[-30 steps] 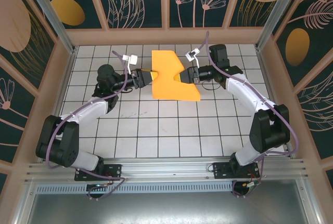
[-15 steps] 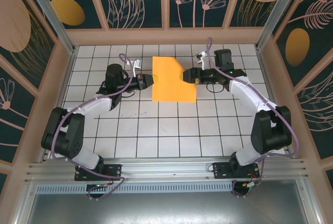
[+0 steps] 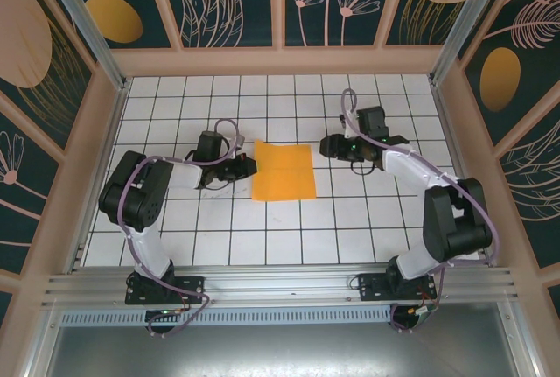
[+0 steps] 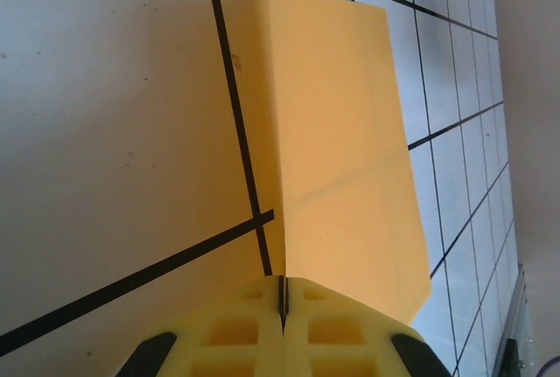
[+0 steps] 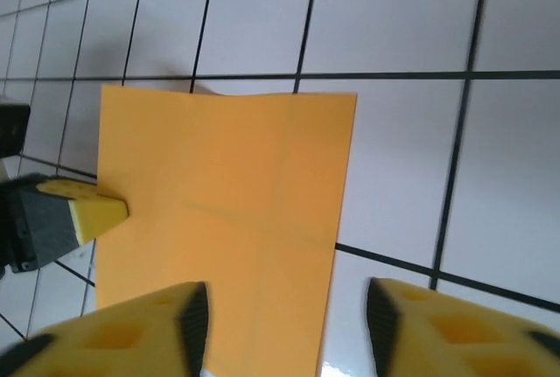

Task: Fold a paper plane with a square sheet of paper (fold left side to right side)
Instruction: Place a square sheet of paper at the center of the table, then first fold in half a square sheet of paper at the center of the table.

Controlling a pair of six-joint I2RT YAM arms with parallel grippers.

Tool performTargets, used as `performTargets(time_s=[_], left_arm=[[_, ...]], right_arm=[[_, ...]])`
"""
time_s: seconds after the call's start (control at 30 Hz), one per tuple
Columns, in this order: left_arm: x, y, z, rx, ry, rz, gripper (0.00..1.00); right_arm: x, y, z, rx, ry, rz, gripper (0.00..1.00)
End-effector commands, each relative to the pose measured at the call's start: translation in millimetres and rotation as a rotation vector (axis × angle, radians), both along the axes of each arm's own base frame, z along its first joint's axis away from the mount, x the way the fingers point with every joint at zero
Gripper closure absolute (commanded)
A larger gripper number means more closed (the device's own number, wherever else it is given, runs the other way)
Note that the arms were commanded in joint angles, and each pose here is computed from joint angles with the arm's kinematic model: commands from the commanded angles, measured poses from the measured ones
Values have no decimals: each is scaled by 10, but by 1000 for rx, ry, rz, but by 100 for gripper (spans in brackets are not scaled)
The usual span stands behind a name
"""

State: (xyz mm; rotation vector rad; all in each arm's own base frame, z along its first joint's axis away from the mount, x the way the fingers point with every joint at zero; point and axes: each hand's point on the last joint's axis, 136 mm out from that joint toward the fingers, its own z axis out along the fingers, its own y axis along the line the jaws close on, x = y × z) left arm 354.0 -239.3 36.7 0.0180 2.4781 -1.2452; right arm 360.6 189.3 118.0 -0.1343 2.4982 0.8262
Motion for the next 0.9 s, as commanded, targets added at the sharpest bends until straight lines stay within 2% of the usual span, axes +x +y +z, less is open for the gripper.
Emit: performTargets(time_s=[0.0,0.03,0.13,0.47,0.57,0.7,0.87], left_arm=[[-6,30,-32,39,-23,-3,100],[-4,37,-29,41,-22,-1,100],[-9,34,2,40,-25,-4,100],[34,-19,194,10,-44,-19,100],[46,-91,359,-53,-55,-32,89],[51,-197,622,-164,-72,-50,70],[37,-390,834,-261,-84,-91,59]], right_arm=[[11,235,-181,24,25,20,69],[16,308,-237,27,35,29,77],[57,453,-394,14,67,44,89],[21,510,-935,-113,185,50,90],[-41,467,-1030,-136,214,51,89],[-124,435,-1152,-158,248,59,88],[-163,444,-1196,-154,257,67,87]])
